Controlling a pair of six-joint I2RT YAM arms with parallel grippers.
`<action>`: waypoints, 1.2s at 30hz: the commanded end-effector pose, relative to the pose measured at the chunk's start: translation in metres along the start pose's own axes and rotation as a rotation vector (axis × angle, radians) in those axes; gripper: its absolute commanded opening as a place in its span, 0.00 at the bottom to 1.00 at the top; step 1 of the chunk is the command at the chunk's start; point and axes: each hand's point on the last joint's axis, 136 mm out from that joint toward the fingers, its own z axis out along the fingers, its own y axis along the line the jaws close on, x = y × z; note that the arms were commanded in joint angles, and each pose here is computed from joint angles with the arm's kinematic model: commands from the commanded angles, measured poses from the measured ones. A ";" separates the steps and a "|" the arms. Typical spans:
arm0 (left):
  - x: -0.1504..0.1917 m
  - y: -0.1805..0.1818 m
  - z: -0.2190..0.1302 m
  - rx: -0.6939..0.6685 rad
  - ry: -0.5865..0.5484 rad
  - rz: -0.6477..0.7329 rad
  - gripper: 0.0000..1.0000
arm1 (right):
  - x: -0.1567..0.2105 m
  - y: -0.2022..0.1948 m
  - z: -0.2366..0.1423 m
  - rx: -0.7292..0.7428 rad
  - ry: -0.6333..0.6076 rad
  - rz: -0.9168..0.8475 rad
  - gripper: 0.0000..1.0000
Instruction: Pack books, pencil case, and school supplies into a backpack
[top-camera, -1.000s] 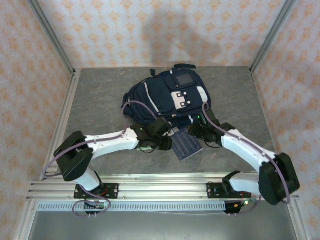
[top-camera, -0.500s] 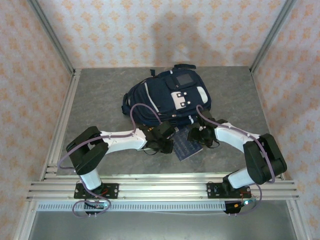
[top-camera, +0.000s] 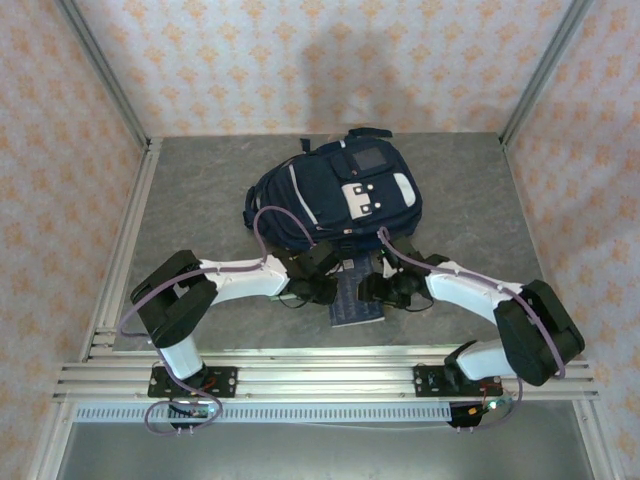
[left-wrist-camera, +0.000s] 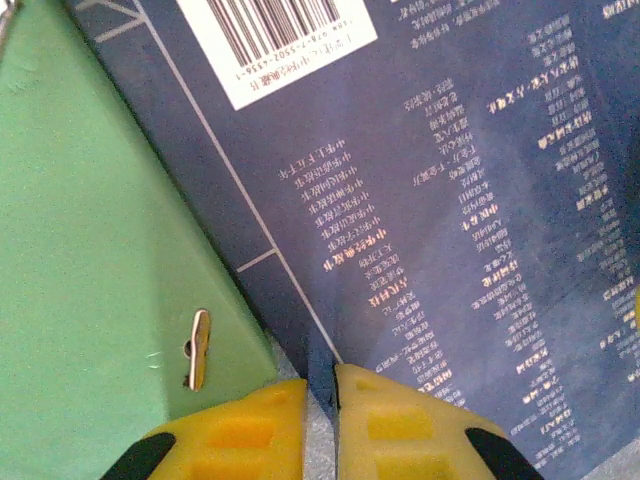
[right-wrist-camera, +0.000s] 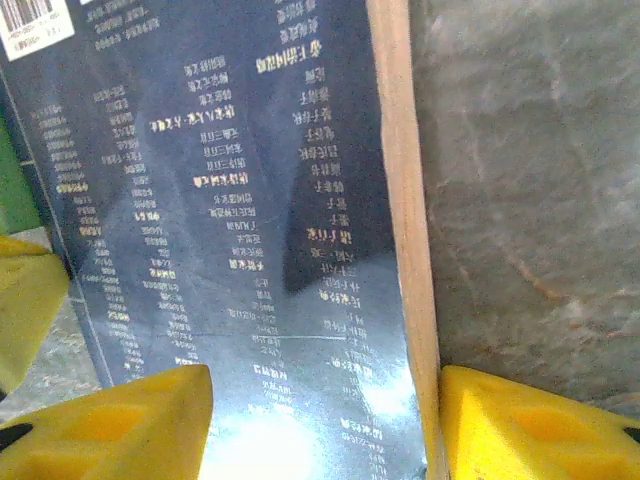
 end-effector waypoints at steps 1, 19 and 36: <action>0.003 0.020 0.001 -0.066 -0.006 0.019 0.14 | 0.013 0.016 0.000 -0.098 0.057 0.021 0.60; 0.010 0.025 0.008 -0.062 0.014 0.018 0.09 | -0.009 0.063 -0.032 -0.270 -0.014 0.086 0.50; 0.011 0.033 -0.002 -0.060 0.004 0.007 0.09 | -0.023 0.079 -0.016 -0.373 -0.007 0.138 0.68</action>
